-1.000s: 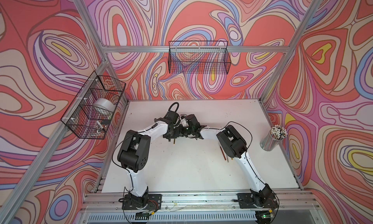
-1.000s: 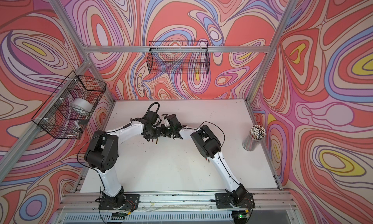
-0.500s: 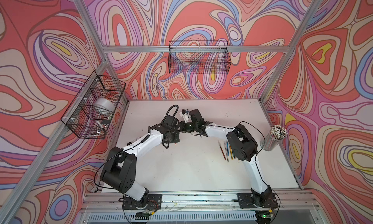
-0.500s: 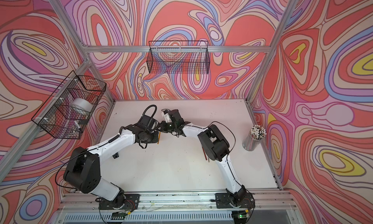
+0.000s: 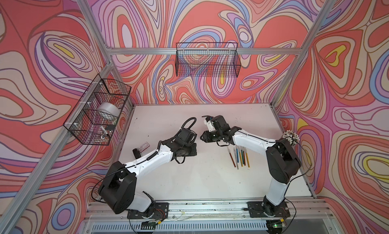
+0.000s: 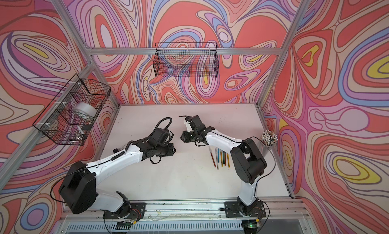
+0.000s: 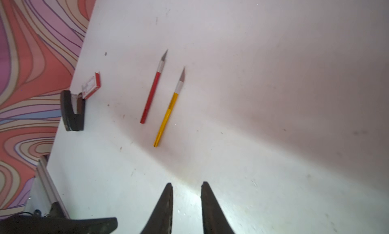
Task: Remove protective caps from carving knives
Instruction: Pick up the carving knife from the center of the board.
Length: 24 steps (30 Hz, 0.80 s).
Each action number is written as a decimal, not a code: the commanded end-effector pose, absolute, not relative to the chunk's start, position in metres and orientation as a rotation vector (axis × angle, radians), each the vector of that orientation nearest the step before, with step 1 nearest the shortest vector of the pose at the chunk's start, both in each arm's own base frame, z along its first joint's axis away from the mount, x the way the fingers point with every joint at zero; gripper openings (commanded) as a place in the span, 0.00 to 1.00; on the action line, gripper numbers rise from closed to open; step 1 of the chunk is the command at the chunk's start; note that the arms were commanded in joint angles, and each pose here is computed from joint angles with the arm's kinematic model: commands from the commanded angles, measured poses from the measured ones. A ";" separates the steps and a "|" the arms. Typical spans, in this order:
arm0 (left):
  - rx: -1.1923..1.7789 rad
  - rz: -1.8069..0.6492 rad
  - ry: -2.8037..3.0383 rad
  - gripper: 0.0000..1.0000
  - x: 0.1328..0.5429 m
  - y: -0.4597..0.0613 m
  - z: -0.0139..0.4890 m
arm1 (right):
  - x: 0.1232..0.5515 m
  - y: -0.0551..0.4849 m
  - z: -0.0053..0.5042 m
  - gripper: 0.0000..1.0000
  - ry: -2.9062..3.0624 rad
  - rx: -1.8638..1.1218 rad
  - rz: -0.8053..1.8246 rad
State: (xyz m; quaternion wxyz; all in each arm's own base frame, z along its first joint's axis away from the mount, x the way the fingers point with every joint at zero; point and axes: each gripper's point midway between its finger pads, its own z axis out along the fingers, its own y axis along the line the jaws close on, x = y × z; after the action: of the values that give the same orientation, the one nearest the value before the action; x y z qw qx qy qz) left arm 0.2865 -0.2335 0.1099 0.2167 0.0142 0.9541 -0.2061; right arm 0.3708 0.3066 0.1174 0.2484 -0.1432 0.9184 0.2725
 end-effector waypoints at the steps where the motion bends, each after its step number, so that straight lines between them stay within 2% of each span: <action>1: 0.074 -0.647 2.597 0.30 0.285 -0.245 0.116 | 0.355 0.254 0.106 0.27 2.587 -0.421 0.467; 9: 0.185 -0.789 2.545 0.30 0.274 -0.269 0.113 | 0.341 0.191 0.088 0.29 2.718 -0.334 0.262; 24: 0.283 -0.837 2.495 0.31 0.270 -0.277 0.117 | 0.333 0.155 0.045 0.29 2.852 -0.346 0.004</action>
State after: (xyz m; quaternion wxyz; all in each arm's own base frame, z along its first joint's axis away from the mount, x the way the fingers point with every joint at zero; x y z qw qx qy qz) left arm 0.2717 -0.2748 0.1136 0.2371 0.0950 0.9205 -0.2958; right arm 0.3364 0.1696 0.0531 0.1470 -0.1191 0.9814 0.0321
